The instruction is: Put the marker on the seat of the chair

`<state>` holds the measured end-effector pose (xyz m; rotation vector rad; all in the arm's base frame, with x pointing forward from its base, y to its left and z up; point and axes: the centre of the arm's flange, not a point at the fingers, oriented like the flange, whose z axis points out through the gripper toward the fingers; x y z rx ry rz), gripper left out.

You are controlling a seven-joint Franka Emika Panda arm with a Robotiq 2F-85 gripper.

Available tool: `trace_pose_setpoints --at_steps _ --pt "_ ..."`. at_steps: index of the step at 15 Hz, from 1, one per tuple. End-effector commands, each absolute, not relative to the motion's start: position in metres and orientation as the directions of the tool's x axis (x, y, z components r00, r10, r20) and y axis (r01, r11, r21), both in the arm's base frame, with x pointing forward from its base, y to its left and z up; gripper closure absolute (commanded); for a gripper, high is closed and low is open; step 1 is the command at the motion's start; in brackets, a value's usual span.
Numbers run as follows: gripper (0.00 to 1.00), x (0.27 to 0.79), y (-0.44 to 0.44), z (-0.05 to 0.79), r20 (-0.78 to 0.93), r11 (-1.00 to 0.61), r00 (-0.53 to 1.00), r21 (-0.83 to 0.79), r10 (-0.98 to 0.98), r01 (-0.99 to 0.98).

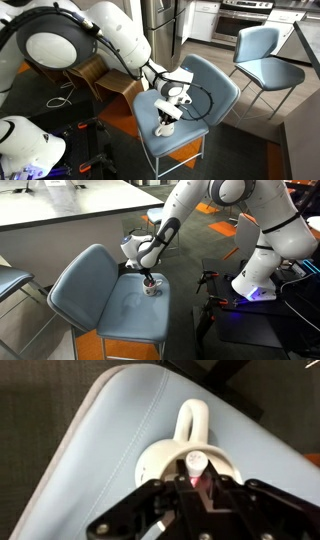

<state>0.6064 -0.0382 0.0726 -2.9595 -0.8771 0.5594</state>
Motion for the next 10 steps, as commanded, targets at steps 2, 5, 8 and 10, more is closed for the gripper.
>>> trace_pose_setpoints --at_steps 2,5,8,10 --pt "0.95 0.609 -0.037 0.093 -0.376 -0.836 0.759 -0.088 0.532 0.542" --pt "0.95 0.602 -0.037 0.122 -0.403 -0.837 0.746 -0.106 0.530 0.537" --pt "0.95 0.598 -0.039 0.167 -0.468 -0.844 0.723 -0.105 0.509 0.526" --pt "0.95 0.599 -0.037 0.197 -0.455 -0.844 0.732 -0.093 0.507 0.528"
